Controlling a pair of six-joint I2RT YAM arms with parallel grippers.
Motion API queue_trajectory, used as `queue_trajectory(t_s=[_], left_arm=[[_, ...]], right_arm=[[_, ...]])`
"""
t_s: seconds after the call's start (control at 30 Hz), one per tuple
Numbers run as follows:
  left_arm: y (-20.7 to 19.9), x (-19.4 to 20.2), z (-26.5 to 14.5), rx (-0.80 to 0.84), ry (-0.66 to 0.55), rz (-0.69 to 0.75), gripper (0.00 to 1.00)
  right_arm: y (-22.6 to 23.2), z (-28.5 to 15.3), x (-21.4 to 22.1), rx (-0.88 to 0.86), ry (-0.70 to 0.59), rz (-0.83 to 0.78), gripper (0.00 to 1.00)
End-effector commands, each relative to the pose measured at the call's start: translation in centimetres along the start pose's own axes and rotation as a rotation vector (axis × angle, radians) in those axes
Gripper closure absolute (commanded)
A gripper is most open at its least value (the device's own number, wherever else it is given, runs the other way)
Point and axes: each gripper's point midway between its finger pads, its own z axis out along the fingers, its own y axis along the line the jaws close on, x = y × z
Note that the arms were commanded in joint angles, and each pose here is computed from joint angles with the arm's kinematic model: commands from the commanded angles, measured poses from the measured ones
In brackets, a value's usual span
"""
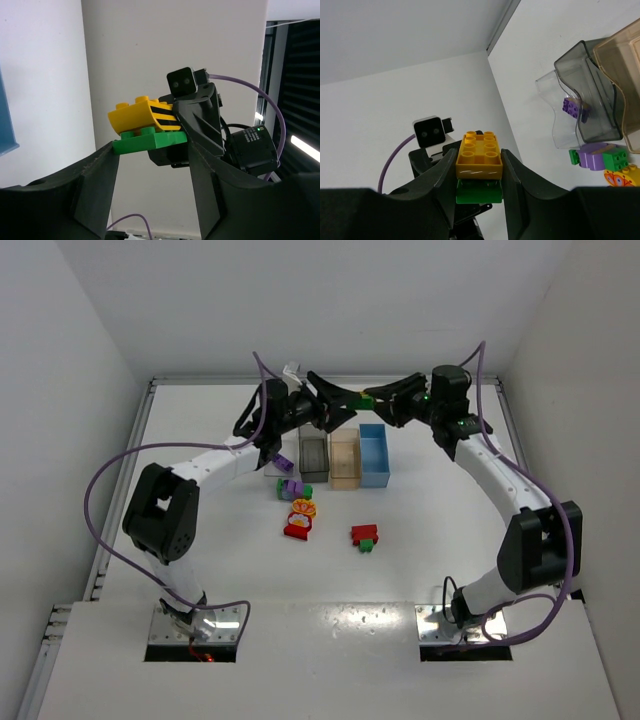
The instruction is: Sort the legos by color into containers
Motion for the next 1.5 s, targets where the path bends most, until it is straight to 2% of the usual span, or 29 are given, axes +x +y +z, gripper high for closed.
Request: queue_trajectory(t_s=[0.0,0.23,0.37,0.4,0.47,0.5,0.7,1.1,1.37,1.47], left_arm=[[-4.3,-0.5,-0.5,0.132,-0.008,0.043,0.37],[-3.3,-0.5,-0.2,0.099,-0.005,0.018,0.36],[-3.2,-0.7,0.3,0.099,-0.005,0.017,0.51],[-3.2,-0.7,0.3,0.099,-0.005,0.017,0.59],[-3.2,-0.7,0.3,0.099,-0.005,0.017,0.67],[-3.2,-0.7,0.3,0.099,-0.004,0.008,0.75],[-2.8,-0.7,0.3,0.091,-0.004,0.004,1.00],[-4.1,1.3,-1.6,0.157,0.066,0.061,1.00],[-4.0,4.3,-2.2,0.171,0.140,0.066,1.00],[-3.9,4.7,-2.6,0.185,0.158,0.129,1.00]], right_arm=[[1.4,-0.2,0.6,-0.064,0.037,0.001,1.00],[2.2,-0.4,0.9,-0.100,0.059,-0.013,1.00],[1.9,-0.2,1.5,-0.091,0.071,-0.013,1.00],[1.9,-0.2,1.3,-0.090,0.062,-0.013,1.00],[1.7,-0.2,1.4,-0.082,0.063,-0.009,1.00],[1.6,-0.2,0.9,-0.082,0.054,-0.006,1.00],[2.0,-0.2,0.9,-0.100,0.051,-0.023,1.00],[0.6,1.8,-2.9,-0.083,-0.010,0.000,1.00],[0.7,2.5,-4.8,-0.097,-0.041,-0.016,1.00],[1.0,2.2,-5.9,-0.121,-0.068,-0.066,1.00]])
